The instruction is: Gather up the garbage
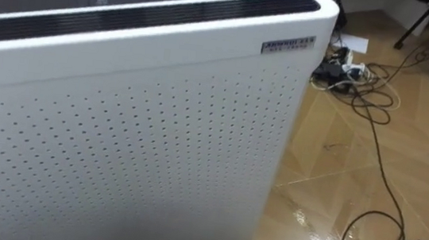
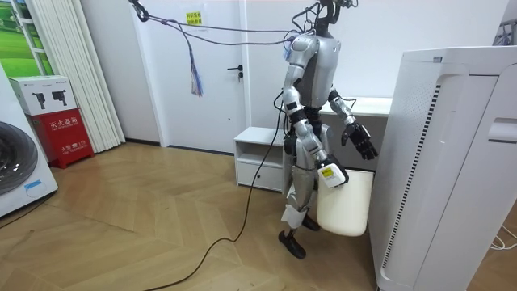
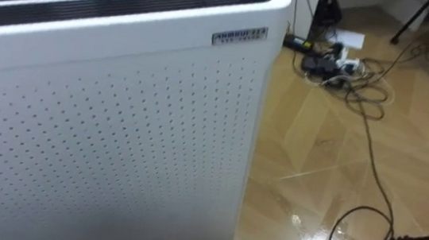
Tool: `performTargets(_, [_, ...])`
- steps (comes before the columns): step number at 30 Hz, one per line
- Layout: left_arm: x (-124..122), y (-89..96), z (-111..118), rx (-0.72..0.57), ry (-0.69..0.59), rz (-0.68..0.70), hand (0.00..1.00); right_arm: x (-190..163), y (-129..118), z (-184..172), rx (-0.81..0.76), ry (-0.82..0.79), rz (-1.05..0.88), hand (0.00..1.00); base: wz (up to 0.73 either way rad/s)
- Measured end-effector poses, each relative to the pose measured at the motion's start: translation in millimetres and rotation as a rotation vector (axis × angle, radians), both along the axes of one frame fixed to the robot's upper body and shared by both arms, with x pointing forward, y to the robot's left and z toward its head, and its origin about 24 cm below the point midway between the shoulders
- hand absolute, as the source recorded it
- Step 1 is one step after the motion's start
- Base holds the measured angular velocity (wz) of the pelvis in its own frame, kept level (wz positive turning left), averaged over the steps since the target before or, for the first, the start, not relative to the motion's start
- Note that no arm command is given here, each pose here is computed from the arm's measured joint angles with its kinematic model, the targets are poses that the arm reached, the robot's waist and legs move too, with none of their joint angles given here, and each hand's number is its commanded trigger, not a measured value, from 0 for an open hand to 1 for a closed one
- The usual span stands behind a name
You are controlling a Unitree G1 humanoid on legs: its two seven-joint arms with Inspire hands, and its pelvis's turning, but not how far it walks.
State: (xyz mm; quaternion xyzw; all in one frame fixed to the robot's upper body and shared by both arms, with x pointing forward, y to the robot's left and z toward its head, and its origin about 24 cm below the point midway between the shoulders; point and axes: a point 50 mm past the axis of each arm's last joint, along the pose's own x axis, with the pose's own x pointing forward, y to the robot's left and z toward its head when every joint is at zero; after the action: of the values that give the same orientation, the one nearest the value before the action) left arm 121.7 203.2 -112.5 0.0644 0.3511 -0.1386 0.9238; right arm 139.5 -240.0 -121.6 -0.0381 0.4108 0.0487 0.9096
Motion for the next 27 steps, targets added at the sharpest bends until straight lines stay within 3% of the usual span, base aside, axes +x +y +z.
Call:
performTargets(5, [-46, 26.8, -22, 0.024, 0.172, 0.225, 0.0, -40, -20, -15, -0.02, 0.109, -0.213, 1.0, -0.07])
performTargets(14, [-88, 50.0, -38, 0.023, 0.35, 0.507, 0.0, -77, -39, -25, -0.034, 0.225, -0.451, 1.0, -0.09])
performTargets(27, [-130, 52.1, -49, -0.021, 0.54, 0.82, 0.0, -121, -32, -37, 0.078, 0.363, -0.766, 1.0, -0.06])
